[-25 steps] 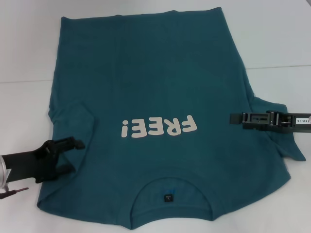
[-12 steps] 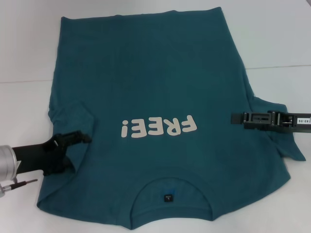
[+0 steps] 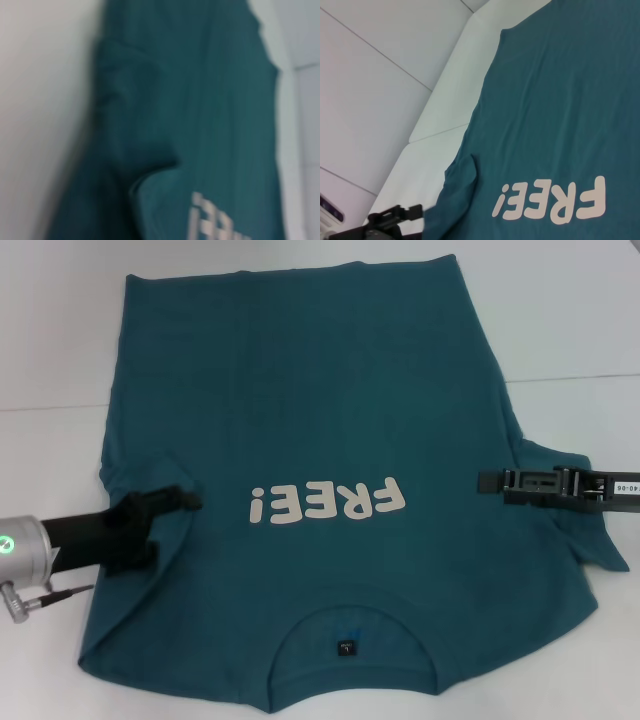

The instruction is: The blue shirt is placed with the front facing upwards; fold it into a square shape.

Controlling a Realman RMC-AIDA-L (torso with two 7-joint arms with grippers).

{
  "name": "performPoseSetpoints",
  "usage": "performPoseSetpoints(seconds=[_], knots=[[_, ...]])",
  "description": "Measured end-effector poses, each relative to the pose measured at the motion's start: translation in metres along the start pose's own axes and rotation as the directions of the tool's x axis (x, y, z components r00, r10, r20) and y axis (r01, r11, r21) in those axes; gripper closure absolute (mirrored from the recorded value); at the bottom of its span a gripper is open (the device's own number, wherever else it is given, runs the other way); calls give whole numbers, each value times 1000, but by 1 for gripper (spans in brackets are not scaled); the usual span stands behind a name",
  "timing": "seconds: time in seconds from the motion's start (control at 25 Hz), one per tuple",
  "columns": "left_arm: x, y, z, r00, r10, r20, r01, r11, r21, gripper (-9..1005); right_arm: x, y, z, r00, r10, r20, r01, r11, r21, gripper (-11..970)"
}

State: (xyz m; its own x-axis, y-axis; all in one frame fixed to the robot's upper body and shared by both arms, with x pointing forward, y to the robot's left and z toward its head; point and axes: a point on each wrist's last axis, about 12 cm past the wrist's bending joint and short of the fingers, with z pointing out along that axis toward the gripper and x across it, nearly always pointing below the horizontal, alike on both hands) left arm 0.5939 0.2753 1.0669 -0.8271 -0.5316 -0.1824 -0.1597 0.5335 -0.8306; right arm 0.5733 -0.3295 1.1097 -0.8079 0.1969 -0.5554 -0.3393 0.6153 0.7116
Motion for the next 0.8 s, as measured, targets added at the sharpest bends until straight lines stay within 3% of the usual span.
performPoseSetpoints(seconds=[0.16,0.32,0.48,0.68,0.76,0.8], knots=[[9,-13,-1,997,64,-48,-57,989,133,119,0,0,0,1000,2,2,-2,1000,0,92],[18,-17,0,987,123,-99,-104,978,182,119,0,-1,-1,1000,2,3,-2,1000,2,92],[22,-12,-2,986,123,-116,-102,980,168,119,0,-1,-1,1000,2,4,-2,1000,3,92],[16,-2,-19,994,103,-34,-94,976,194,119,1,-1,-1,1000,3,2,-3,1000,3,92],[15,1,-32,988,154,8,-151,958,242,119,2,-1,-2,1000,0,2,0,1000,3,92],[18,-1,-43,955,295,31,-291,909,298,119,3,-2,-2,1000,-2,1,2,1000,3,92]])
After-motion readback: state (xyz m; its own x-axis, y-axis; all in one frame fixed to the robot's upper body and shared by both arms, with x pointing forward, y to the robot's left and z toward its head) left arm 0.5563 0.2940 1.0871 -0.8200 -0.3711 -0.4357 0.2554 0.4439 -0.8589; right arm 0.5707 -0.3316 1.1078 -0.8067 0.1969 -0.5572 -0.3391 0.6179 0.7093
